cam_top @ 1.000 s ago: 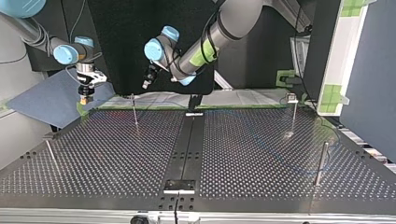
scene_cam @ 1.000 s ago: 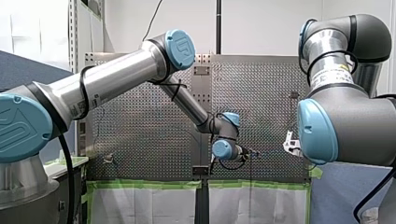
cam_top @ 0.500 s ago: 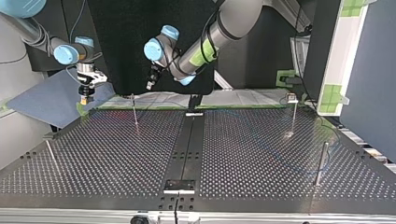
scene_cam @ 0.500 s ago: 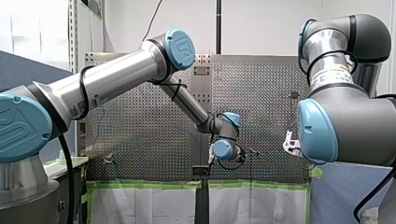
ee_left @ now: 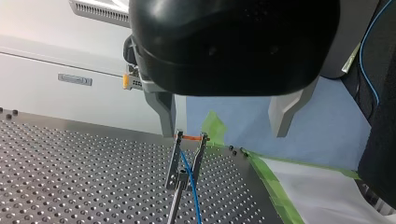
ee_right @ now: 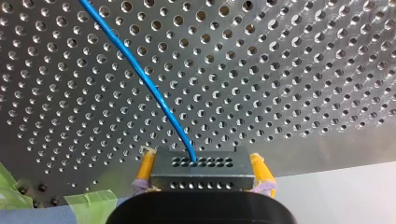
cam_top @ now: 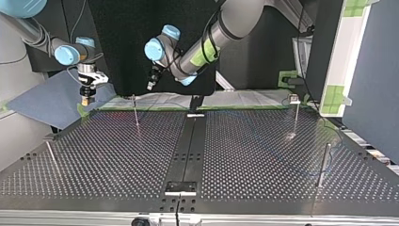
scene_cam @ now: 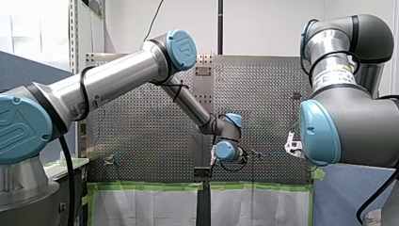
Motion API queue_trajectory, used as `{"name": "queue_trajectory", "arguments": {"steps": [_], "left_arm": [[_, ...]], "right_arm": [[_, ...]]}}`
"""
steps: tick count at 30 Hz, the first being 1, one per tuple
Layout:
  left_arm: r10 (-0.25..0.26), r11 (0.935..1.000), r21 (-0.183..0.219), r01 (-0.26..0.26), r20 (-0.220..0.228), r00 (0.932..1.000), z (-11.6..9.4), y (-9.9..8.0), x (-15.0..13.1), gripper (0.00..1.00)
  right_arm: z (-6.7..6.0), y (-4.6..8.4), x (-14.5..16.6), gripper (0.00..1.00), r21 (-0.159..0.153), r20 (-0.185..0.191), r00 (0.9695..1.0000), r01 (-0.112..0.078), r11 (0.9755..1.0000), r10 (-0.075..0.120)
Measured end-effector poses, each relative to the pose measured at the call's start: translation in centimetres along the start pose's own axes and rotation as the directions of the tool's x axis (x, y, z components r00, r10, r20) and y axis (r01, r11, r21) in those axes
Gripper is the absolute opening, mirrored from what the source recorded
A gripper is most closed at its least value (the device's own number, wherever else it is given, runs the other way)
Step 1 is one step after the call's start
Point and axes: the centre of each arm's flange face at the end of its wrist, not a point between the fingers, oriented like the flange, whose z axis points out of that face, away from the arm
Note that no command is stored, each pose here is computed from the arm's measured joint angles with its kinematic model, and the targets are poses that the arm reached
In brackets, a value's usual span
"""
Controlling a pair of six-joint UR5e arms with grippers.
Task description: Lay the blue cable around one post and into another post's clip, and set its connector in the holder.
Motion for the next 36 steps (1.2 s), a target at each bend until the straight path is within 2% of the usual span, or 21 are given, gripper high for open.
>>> {"name": "queue_trajectory", "arguments": {"steps": [8,14,17,23,28,32,36], "left_arm": [[-0.002,1.0000,-0.003,0.002,-0.002,1.0000,0.0,0.0,0.0,1.00],[0.007,0.9995,-0.030,-0.007,-0.024,0.9997,-0.8,0.3,-0.2,1.00],[0.006,0.9993,-0.038,-0.006,-0.017,0.9998,-1.4,0.4,-0.8,1.00],[-0.015,0.9986,-0.051,0.016,0.026,0.9996,-2.5,0.7,-2.6,1.00],[-0.054,0.9949,-0.081,0.060,0.074,0.9958,-3.6,1.3,-4.3,1.00],[-0.089,0.9904,-0.095,0.100,0.114,0.9895,-4.3,2.1,-5.7,1.00],[-0.135,0.9863,-0.073,0.148,0.152,0.9791,-5.0,2.8,-7.1,1.00]], "right_arm": [[0.0,0.0,0.0,0.00,-0.001,0.004,1.0000,0.000,1.0000,0.000],[-0.1,0.0,-0.1,0.00,-0.001,0.005,1.0000,0.000,1.0000,0.000],[-0.1,0.0,-0.1,0.00,-0.001,0.007,1.0000,-0.001,1.0000,0.001],[-0.1,0.0,-0.1,0.00,-0.001,0.007,1.0000,-0.002,1.0000,0.002],[-0.1,0.0,-0.1,0.00,-0.001,0.008,1.0000,-0.005,1.0000,0.005],[-0.1,-0.1,-0.1,0.00,0.007,0.009,0.9998,-0.018,0.9998,0.018],[0.0,-0.1,-0.1,0.00,0.010,0.007,0.9996,-0.029,0.9995,0.029]]}}
